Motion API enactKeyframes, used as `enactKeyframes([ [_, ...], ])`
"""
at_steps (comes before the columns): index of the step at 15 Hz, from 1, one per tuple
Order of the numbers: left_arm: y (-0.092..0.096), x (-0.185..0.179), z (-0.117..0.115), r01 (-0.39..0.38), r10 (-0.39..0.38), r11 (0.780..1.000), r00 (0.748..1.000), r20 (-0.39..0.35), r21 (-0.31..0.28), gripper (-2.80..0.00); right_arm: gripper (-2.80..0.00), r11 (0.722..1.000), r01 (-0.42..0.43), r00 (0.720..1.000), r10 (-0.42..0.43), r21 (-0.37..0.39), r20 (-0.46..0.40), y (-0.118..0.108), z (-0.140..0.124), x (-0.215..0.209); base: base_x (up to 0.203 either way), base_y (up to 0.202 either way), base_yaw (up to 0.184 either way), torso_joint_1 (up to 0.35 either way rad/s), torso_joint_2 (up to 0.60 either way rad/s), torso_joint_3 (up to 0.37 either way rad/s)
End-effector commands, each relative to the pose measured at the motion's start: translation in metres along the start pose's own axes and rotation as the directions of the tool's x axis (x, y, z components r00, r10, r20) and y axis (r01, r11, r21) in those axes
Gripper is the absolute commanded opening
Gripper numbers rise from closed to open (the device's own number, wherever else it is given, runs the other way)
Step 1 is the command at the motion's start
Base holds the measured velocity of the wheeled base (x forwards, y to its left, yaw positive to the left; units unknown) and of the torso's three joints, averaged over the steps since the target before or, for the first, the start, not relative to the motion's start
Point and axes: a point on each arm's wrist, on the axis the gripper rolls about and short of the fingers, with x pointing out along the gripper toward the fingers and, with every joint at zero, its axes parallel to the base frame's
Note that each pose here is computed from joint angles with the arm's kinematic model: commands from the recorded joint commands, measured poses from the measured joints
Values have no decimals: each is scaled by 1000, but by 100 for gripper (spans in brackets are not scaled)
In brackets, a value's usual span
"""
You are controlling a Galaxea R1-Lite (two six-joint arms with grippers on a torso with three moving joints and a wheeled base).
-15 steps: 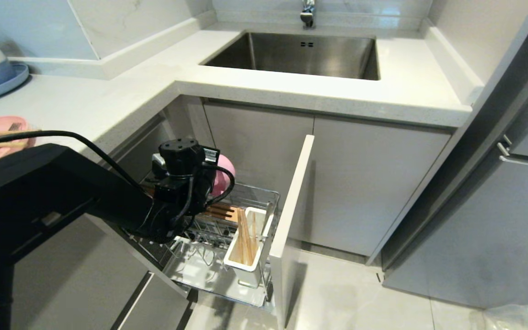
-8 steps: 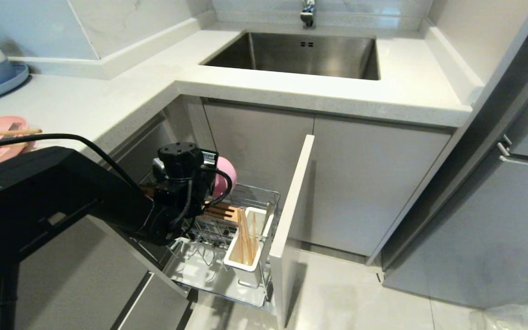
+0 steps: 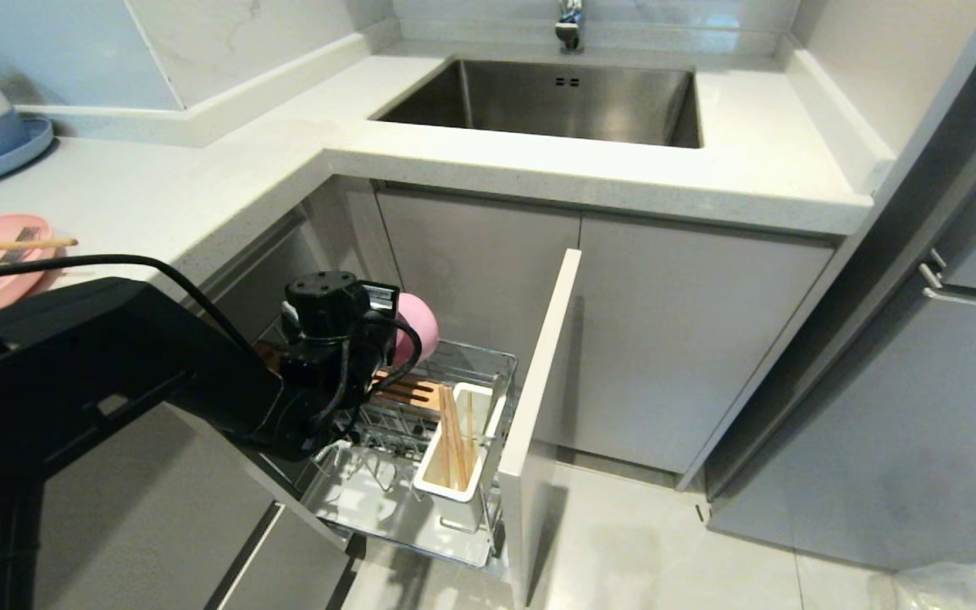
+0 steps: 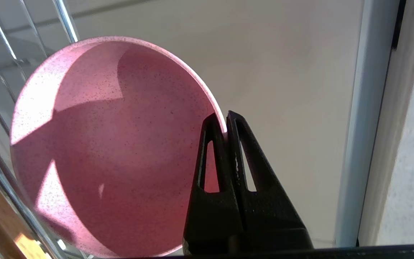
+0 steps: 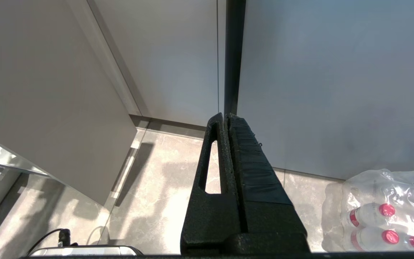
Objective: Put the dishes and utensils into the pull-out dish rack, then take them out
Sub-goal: Pick up the bowl and place it in the cupboard
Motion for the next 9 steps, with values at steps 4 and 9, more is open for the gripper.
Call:
enactKeyframes([
  [4, 4, 0, 1, 34, -34, 999, 999, -2, -20, -280, -280, 1000, 0, 1000, 0, 0, -1, 0, 0, 0, 0, 0, 0, 0, 0, 0],
  [9, 11, 4, 5, 29, -30, 999, 999, -14, -37, -280, -280, 1000, 0, 1000, 0, 0, -1, 0, 0, 0, 0, 0, 0, 0, 0, 0],
])
